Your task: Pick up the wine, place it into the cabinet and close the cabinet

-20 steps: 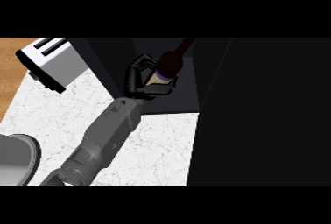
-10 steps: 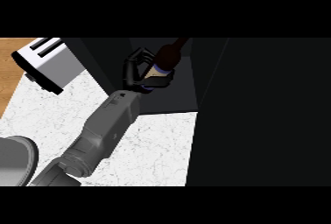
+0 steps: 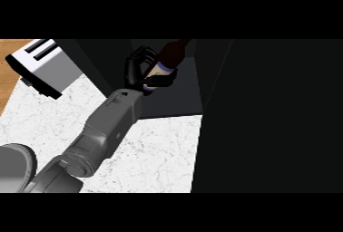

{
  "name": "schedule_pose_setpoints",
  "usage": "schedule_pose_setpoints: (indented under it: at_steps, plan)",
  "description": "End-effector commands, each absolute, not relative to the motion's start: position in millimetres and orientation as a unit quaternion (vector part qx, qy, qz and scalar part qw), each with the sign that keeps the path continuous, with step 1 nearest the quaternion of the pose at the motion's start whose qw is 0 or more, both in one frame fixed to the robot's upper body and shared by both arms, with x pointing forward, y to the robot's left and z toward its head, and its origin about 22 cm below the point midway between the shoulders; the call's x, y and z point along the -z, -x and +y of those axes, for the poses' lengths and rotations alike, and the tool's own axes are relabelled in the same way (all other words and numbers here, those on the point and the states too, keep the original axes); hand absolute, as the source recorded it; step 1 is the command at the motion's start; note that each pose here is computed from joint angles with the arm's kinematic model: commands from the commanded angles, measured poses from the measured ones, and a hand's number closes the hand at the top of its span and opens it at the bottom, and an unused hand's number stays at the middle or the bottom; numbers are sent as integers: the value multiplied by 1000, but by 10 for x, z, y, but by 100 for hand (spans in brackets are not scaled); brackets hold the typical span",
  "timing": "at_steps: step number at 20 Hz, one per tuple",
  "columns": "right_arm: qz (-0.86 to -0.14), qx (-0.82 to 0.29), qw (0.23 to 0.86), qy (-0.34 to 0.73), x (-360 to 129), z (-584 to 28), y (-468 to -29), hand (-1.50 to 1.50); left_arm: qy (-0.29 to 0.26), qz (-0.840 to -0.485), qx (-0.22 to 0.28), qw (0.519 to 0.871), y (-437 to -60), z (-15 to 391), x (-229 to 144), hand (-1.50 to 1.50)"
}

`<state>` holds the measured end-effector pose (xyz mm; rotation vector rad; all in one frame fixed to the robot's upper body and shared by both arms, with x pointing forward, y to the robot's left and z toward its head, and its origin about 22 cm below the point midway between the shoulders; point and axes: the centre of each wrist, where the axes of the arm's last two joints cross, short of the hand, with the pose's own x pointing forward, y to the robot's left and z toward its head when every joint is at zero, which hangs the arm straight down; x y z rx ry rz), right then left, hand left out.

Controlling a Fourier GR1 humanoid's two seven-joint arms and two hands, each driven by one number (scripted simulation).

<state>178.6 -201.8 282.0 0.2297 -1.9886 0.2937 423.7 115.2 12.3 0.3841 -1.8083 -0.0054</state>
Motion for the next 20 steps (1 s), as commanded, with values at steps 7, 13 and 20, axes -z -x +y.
schedule_pose_setpoints:
  at_steps: [7,13,20]
  plan:
    - [-835,-136,519,-122,-2884,-1965,-1793,-150,-194,-753,-1,629,-4241,1234,-94,150]
    - [-836,-130,518,-124,-2850,-1985,-1688,-150,-98,-746,-82,654,-4112,1208,108,150]
    - [-837,-146,510,-135,-2882,-1968,-1717,-150,-60,-721,-121,680,-4010,1267,281,150]
